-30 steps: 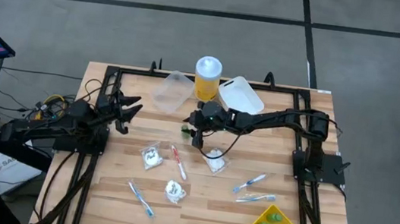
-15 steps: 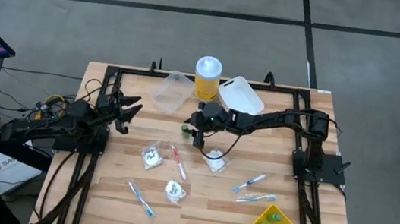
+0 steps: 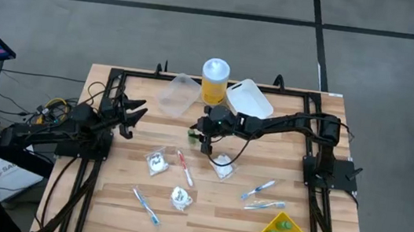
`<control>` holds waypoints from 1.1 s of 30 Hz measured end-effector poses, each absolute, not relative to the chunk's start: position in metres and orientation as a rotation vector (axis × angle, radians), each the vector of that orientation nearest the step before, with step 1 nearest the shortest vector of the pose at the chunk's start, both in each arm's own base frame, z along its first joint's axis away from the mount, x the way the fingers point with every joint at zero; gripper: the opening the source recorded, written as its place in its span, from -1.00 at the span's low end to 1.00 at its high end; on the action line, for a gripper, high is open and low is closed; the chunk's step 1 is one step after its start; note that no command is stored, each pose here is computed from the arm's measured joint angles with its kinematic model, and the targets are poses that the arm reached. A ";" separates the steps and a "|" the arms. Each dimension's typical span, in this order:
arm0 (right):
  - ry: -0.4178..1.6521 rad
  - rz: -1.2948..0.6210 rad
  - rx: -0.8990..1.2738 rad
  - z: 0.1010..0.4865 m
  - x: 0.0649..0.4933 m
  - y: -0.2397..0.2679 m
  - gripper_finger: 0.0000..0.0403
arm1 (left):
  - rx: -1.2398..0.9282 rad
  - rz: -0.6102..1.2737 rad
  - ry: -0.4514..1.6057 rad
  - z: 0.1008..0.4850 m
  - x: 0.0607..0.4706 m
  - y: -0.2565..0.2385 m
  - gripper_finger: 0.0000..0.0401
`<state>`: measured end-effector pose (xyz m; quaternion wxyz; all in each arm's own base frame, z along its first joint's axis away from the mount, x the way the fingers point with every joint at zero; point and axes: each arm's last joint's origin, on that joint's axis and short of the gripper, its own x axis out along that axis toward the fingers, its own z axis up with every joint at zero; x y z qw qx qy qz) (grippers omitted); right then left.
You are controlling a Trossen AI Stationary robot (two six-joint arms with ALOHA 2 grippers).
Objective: Pick & Place Travel size toiletries
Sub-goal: Put the shampoo into the yellow bin
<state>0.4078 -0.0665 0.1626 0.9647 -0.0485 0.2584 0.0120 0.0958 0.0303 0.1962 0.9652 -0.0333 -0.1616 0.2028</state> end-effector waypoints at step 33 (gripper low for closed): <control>0.314 0.041 -0.023 0.288 0.373 -0.045 -0.57 | -0.064 0.389 -0.328 0.196 0.097 0.030 -0.23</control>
